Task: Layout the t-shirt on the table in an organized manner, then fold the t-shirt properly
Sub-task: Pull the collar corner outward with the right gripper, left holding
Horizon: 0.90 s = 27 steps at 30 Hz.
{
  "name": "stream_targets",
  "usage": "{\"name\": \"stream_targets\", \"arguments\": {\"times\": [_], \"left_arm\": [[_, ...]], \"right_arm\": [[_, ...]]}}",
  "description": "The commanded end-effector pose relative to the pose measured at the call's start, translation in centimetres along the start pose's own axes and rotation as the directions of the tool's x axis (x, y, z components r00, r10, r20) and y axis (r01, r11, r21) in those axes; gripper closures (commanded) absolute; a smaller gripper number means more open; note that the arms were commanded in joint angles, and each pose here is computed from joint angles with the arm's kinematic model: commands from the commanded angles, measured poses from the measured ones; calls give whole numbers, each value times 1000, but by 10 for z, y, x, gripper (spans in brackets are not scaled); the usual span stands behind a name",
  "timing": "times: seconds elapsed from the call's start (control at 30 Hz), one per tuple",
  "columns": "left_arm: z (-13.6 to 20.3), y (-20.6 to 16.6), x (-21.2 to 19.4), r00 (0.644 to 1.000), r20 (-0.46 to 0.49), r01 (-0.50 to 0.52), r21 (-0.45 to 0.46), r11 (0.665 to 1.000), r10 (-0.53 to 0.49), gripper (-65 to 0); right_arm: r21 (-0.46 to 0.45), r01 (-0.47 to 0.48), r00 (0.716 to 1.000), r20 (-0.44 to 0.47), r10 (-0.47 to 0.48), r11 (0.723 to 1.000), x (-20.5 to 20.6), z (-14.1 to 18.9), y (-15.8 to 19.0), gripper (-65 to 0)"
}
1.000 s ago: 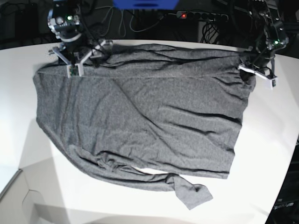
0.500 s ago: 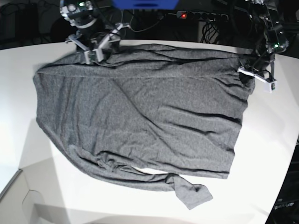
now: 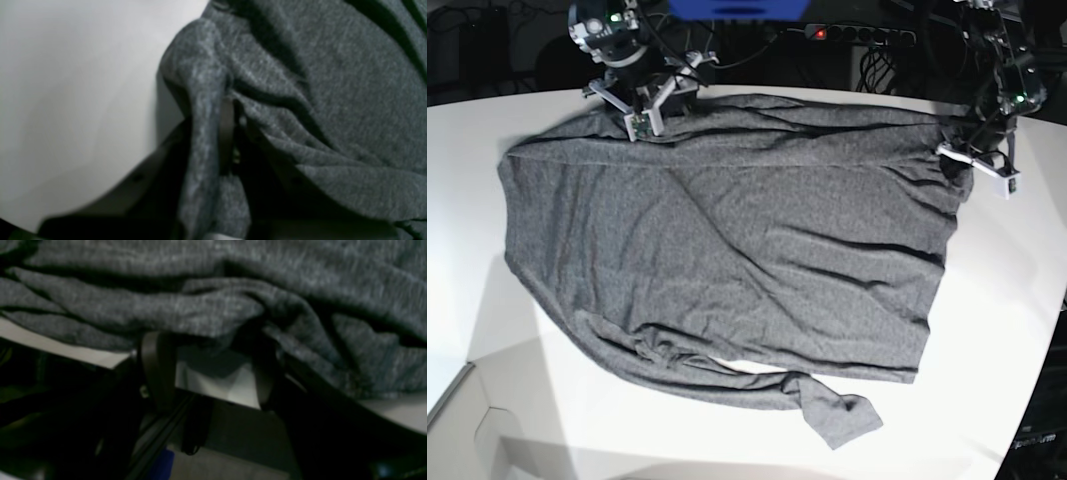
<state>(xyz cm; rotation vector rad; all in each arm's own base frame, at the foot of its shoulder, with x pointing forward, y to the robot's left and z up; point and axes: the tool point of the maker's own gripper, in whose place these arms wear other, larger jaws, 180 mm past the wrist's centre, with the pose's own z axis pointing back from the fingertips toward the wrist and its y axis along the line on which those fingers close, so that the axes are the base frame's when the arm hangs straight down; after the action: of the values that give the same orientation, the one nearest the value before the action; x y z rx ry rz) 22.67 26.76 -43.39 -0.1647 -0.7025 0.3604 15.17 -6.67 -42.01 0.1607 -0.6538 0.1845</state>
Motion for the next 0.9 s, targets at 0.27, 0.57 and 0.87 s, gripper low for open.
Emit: {"name": "stream_targets", "arguments": {"times": [0.27,0.57,0.87], "left_arm": [[3,10,-8,999,-50,23,32,999,-22,-1],[3,10,-6,999,-46,25,31,999,-23,-1],[3,9,-5,999,-44,25,30,999,-24,-1]], "right_arm": [[-5,0,999,40,0,1000,12,1,-2,-221],[-7,2,1000,27,-2,1000,8,2,-3,0],[6,11,1000,-11,-11,1000,-13,20,6,0]]}}
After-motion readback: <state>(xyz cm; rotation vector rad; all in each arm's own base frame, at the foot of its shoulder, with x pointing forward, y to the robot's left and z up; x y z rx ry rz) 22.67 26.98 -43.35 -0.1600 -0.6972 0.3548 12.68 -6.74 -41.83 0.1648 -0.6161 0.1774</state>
